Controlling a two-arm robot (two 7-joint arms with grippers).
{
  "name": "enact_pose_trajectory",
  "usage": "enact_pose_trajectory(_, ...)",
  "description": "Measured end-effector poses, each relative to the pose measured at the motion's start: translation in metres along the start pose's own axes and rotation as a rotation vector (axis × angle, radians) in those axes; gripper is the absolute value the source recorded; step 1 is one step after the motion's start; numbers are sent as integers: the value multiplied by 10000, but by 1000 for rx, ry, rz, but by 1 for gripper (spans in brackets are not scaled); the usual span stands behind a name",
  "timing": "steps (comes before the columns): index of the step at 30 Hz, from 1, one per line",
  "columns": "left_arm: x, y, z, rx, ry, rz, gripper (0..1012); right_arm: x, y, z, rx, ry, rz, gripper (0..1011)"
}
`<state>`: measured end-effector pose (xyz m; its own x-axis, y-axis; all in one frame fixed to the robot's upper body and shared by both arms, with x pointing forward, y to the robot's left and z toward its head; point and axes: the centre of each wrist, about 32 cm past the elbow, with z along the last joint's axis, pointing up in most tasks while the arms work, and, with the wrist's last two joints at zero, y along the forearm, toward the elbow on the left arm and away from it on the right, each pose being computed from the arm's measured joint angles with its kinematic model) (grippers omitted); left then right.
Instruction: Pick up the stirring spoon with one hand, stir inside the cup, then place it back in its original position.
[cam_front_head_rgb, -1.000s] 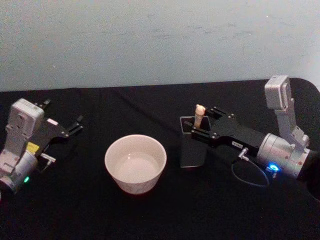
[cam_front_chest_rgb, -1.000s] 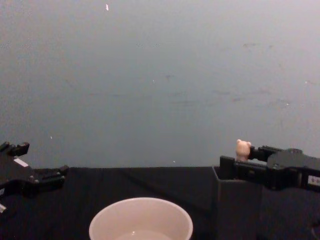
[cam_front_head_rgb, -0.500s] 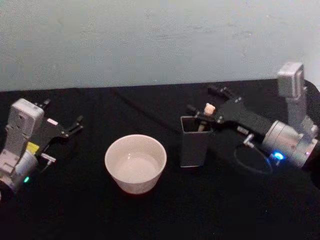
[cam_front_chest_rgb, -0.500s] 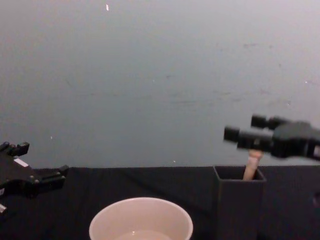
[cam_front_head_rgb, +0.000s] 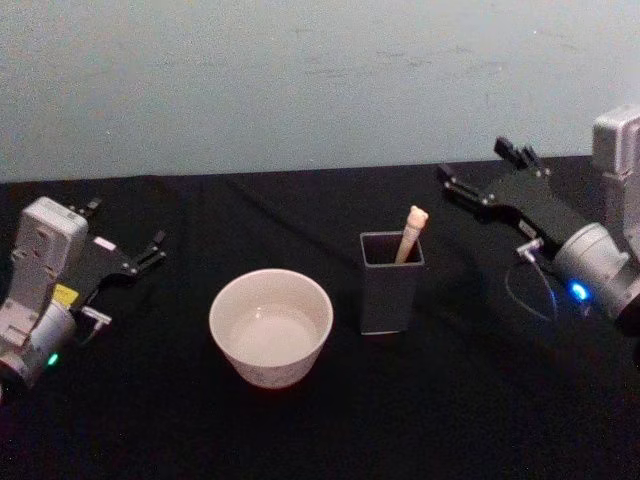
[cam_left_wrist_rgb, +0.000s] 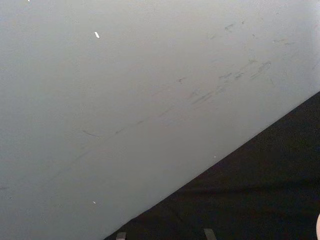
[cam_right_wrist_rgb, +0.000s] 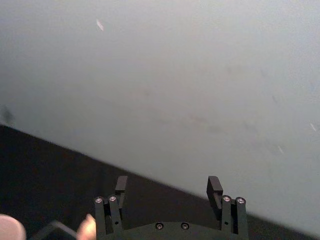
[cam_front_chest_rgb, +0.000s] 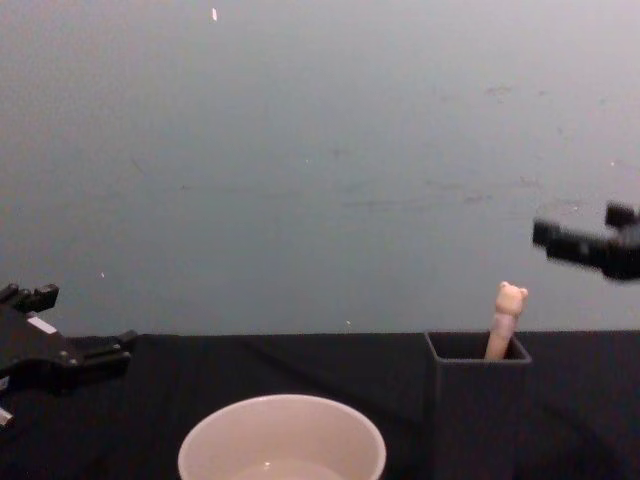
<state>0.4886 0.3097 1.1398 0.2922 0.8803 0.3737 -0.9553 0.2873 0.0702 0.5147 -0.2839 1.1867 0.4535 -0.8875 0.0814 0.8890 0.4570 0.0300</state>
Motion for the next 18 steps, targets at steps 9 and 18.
enact_pose_trajectory(9,0,0,0,0,0,0,1001,-118,7,-291,-141,-24,-66,1003)
enact_pose_trajectory(18,0,0,0,0,0,0,1001,-148,22,-360,-181,-33,-68,1003)
